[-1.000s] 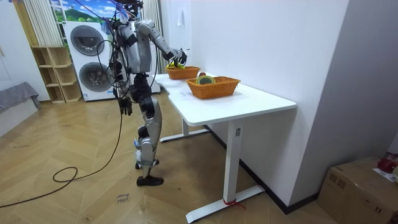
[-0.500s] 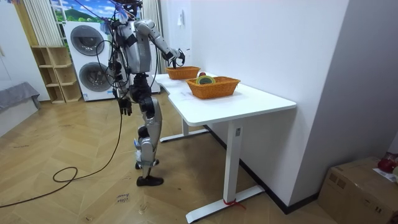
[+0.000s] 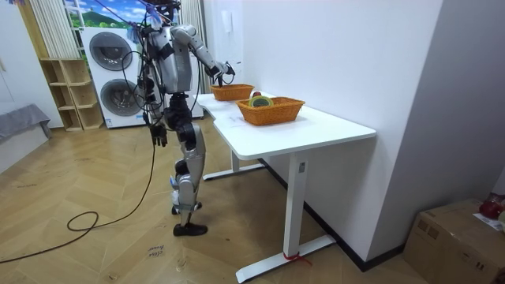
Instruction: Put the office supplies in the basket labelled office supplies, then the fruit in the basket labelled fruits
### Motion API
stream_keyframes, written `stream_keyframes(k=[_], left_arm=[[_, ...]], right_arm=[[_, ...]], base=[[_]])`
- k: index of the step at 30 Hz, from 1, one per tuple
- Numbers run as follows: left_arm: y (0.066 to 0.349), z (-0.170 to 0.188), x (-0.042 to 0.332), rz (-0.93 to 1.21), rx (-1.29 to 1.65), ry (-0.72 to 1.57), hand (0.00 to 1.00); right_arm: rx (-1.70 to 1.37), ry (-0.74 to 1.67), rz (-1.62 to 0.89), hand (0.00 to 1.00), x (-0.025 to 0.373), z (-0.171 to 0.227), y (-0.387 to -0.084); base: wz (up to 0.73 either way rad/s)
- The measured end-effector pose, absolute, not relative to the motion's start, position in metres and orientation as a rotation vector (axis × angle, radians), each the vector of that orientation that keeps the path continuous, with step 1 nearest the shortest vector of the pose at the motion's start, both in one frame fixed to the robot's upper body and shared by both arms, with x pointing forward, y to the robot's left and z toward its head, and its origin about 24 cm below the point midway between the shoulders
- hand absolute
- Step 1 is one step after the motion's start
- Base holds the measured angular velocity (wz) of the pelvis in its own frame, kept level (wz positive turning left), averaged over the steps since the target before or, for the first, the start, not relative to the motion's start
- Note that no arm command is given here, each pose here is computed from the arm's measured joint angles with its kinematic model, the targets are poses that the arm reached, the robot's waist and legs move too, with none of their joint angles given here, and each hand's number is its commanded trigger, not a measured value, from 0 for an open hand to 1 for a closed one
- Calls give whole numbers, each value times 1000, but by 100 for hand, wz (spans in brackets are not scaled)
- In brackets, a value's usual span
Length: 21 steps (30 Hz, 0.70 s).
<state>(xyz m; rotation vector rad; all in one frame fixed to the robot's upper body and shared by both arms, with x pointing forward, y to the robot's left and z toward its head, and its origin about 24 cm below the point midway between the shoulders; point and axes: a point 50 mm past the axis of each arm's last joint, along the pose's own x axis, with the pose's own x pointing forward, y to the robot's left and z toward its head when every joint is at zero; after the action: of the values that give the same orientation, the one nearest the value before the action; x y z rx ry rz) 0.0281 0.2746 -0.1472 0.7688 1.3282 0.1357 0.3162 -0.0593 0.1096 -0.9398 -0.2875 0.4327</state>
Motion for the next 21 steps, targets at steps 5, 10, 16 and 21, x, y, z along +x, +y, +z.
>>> stream_keyframes(k=[5, 10, 16, 21], left_arm=[[274, -147, 28, 135, 767, 1324, 0], [274, -148, 26, 132, 765, 1328, 0], [266, -150, 17, 123, 743, 1350, 0], [257, -154, 14, 122, 720, 1358, 0]], right_arm=[[-909, -286, 434, 0, 317, 110, -61], [-825, -276, 431, 0, 316, 110, -64], [-751, -310, 361, 0, 320, 117, -74], [-719, -301, 287, 0, 320, 113, -87]], base=[[0], [1], [-1], [-14]])
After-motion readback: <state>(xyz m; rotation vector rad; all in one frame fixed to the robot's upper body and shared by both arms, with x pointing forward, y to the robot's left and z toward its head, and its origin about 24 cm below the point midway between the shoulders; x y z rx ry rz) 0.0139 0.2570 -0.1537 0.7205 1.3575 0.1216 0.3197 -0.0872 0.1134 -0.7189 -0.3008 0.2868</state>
